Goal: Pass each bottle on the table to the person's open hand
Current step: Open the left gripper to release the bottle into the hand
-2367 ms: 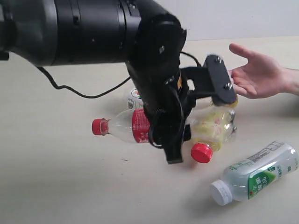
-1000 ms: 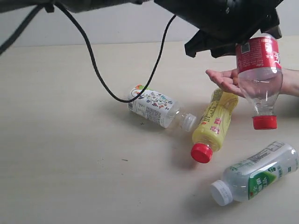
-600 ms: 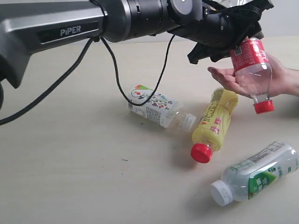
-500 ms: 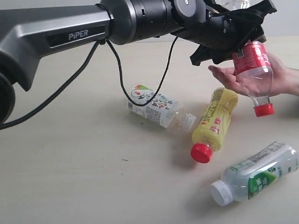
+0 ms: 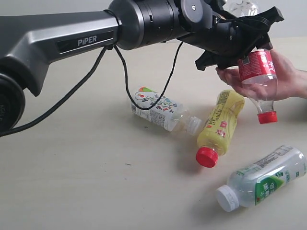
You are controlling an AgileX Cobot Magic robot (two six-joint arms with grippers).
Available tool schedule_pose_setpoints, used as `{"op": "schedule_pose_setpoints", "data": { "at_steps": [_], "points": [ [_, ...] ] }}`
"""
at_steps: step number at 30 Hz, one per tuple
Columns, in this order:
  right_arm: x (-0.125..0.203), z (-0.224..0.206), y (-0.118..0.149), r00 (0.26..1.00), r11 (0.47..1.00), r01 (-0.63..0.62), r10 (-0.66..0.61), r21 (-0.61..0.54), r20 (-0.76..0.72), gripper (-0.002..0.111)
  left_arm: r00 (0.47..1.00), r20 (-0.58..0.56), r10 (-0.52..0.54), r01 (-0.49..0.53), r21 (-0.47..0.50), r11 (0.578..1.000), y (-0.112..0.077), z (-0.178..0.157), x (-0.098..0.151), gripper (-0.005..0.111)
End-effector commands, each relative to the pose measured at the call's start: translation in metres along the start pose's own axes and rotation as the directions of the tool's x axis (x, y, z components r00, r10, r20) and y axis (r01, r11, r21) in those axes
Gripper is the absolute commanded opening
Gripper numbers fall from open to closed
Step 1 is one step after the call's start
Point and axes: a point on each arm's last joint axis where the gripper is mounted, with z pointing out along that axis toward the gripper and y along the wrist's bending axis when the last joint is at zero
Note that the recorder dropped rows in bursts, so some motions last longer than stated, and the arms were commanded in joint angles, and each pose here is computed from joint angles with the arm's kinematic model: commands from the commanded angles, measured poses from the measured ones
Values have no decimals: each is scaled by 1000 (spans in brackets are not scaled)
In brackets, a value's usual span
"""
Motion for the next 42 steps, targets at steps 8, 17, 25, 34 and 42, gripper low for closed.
{"op": "schedule_pose_setpoints", "data": {
  "at_steps": [8,17,25,34,42],
  "points": [
    [1,0,0,1000,1000,6,-6,-2,6,0,997,50,62,-63,16,998,-5,-2,-5,67],
    [1,0,0,1000,1000,6,-6,-2,6,0,995,56,85,-86,16,996,-5,-2,-5,73],
    [1,0,0,1000,1000,8,-8,-2,6,0,992,84,99,-101,24,995,-8,-5,-9,79],
    [1,0,0,1000,1000,8,-8,-2,6,0,991,79,108,-108,4,994,-5,-26,-31,79],
    [1,0,0,1000,1000,8,-8,-2,6,0,983,61,175,-172,-57,983,8,-50,-57,78]
  ]
}}
